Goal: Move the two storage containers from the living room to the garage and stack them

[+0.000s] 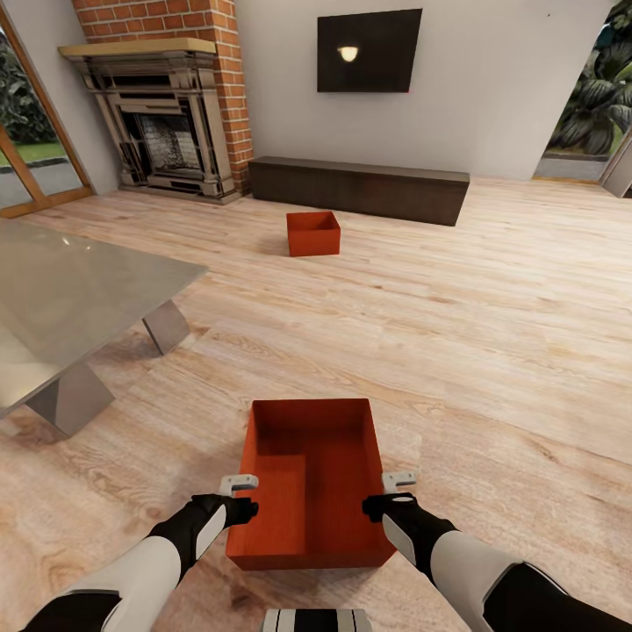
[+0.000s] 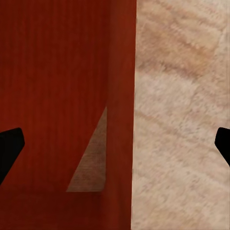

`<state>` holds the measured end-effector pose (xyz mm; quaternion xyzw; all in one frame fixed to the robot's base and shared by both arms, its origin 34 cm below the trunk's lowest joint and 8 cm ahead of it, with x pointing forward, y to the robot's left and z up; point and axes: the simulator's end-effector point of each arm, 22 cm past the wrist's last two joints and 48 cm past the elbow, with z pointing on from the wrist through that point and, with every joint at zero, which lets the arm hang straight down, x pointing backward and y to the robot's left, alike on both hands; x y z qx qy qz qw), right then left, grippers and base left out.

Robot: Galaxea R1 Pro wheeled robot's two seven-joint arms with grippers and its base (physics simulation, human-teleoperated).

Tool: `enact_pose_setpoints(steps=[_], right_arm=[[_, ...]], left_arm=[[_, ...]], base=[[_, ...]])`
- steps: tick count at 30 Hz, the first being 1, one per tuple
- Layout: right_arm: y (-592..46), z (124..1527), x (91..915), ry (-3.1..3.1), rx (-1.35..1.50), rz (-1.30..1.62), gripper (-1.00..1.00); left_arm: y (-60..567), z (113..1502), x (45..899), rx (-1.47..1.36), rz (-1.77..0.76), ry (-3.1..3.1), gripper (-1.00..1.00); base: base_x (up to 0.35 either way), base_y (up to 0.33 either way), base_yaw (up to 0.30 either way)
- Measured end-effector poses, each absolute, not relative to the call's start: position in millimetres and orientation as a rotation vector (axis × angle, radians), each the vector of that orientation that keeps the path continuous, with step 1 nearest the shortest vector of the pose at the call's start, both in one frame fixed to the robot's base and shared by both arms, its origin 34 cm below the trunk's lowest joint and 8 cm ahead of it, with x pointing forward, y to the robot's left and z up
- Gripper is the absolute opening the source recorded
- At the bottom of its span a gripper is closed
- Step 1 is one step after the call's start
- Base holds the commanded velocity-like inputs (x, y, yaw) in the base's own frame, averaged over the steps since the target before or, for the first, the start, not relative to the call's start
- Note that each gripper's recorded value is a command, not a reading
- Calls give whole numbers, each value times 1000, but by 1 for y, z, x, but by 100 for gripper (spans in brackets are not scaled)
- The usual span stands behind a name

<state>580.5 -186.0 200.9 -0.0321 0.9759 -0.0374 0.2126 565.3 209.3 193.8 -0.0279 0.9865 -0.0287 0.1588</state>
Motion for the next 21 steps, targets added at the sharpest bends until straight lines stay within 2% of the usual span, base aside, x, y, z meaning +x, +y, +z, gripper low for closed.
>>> enact_pose_setpoints(steps=[19,20,21], right_arm=[[-189,199,577,2719,-88,-114,100],[-189,199,577,2719,-88,-114,-100],[-189,199,577,2719,-88,-114,-100]], left_arm=[[208,192,562,-85,-84,2829,100],[208,192,562,-85,-84,2829,-100],[209,192,562,-85,-83,2829,-100]], base=[[0,0,0],[0,0,0],[0,0,0]])
